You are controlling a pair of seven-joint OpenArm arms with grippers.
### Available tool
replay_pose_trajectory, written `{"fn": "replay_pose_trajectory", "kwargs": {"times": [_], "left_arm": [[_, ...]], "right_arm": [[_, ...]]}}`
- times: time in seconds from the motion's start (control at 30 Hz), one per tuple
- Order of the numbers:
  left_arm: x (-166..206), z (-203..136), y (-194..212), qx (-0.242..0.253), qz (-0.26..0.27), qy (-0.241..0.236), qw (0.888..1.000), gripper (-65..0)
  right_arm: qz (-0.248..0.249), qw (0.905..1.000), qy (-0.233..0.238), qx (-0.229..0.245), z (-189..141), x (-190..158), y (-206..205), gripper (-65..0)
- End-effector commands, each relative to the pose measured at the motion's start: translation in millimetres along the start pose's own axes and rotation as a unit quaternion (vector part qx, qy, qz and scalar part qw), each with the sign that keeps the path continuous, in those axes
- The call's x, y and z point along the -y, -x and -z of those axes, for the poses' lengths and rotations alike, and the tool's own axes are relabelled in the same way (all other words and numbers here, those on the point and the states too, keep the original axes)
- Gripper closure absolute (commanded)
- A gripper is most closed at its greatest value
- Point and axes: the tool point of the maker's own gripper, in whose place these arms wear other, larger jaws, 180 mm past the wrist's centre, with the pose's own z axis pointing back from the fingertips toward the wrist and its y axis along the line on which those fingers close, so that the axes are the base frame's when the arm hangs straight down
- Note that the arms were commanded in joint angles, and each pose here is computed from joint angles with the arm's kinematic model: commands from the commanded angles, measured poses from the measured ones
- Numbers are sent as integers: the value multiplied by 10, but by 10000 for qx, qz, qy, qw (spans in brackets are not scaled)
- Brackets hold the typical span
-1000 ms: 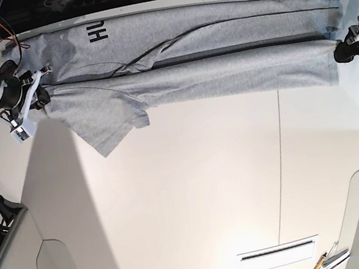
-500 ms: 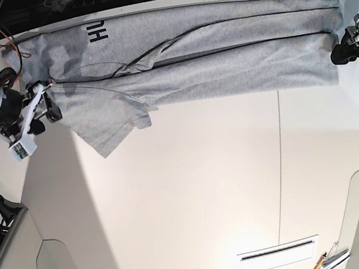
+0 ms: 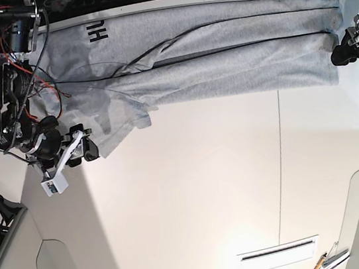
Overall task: Fold the T-shirt properly
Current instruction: 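Regrasp the folded shirt's ends with both grippers and straighten the fold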
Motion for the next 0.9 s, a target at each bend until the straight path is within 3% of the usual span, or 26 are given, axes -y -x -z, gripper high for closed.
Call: {"fn": "replay_pose_trajectory", "kwargs": {"times": [0.0,0.23,0.47,0.5,0.67,0.87], "left_arm": [[27,-79,-198,229,179,35,9996,-284],[43,-81,-222,297,159,79,9994,-284],[43,-81,-231,319,160,78,9993,-284],[43,-81,-231,319,160,78,9993,-284],[42,-81,-228,314,160,76,9993,-284],[44,-80,-228,315,159,80,9993,-284]], "right_arm": [[-38,9995,60,301,-18,62,-234,-291],[228,9995,-212,-83,126,-10,-111,-291],[-149,9971,-566,-486,245,-329,10,-290],[-202,9966,-599,-520,258,-365,21,-268],[-305,9957,-658,-569,281,-429,29,-4],[-288,9944,-803,-629,238,-498,7,0]]}}
